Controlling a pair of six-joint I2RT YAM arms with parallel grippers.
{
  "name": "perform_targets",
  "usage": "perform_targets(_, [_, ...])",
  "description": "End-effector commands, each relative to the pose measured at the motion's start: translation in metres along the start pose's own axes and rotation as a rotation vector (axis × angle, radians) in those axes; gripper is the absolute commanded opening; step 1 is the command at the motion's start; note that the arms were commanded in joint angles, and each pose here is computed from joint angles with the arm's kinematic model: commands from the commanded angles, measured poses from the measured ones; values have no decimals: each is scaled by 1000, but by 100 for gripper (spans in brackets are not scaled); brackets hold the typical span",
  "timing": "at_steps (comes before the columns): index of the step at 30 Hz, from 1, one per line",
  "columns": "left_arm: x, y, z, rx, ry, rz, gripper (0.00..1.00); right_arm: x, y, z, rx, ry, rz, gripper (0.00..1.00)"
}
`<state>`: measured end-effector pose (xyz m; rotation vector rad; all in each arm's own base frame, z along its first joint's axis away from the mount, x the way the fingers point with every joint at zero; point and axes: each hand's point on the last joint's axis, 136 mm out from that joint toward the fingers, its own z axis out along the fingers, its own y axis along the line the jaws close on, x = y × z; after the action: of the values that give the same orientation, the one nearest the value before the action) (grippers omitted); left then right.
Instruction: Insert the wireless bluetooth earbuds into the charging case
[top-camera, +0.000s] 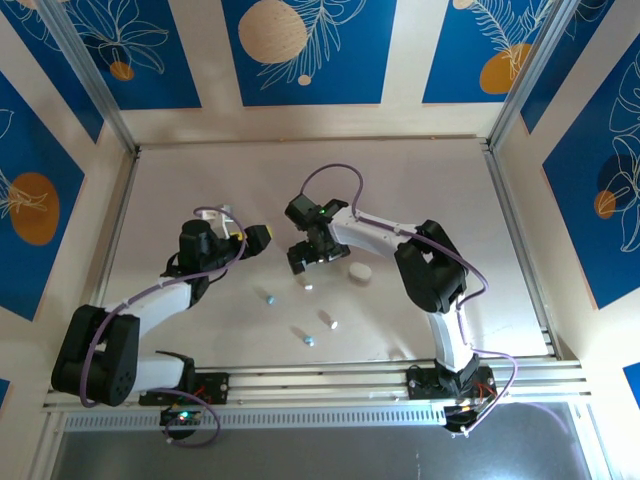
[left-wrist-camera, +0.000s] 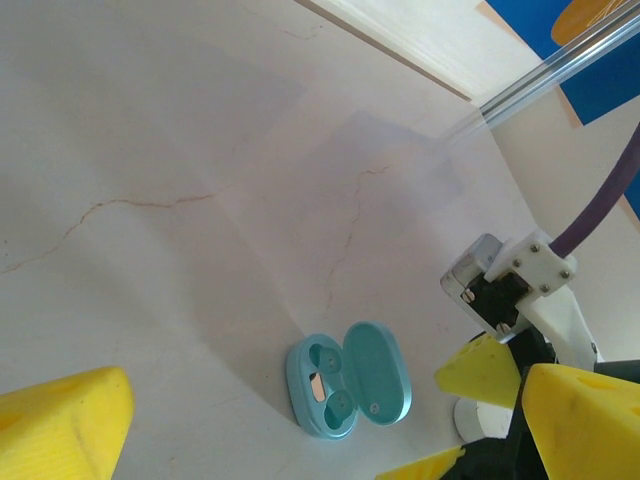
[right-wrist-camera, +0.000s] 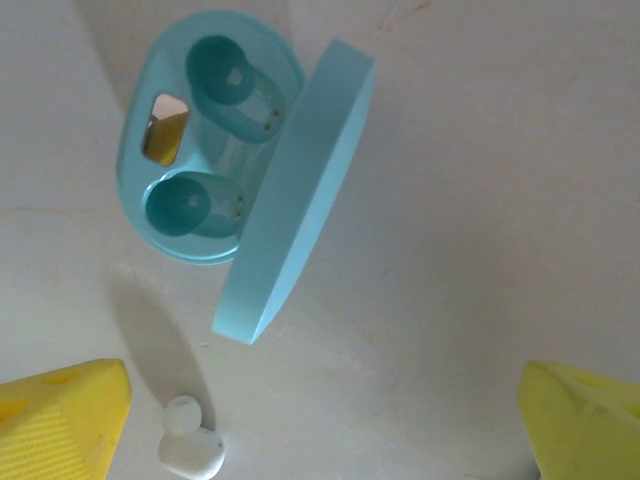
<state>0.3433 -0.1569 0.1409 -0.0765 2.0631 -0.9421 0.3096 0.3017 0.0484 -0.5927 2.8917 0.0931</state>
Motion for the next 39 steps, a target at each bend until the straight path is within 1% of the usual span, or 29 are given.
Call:
perform_targets(1, [-4, -1, -5, -2, -16, 26, 100, -1, -16, 0, 72, 26, 22, 100])
perform_targets(15, [-6, -3, -8, -2, -23, 36, 100, -5, -41, 1, 93, 38, 91, 100])
perform_targets(26, [-7, -4, -9, 0, -26, 36, 100, -13, -52, -4, 84, 26, 133, 100])
perform_targets(39, [-8, -6, -10, 6, -35, 39, 100, -18, -64, 1, 82, 36, 165, 100])
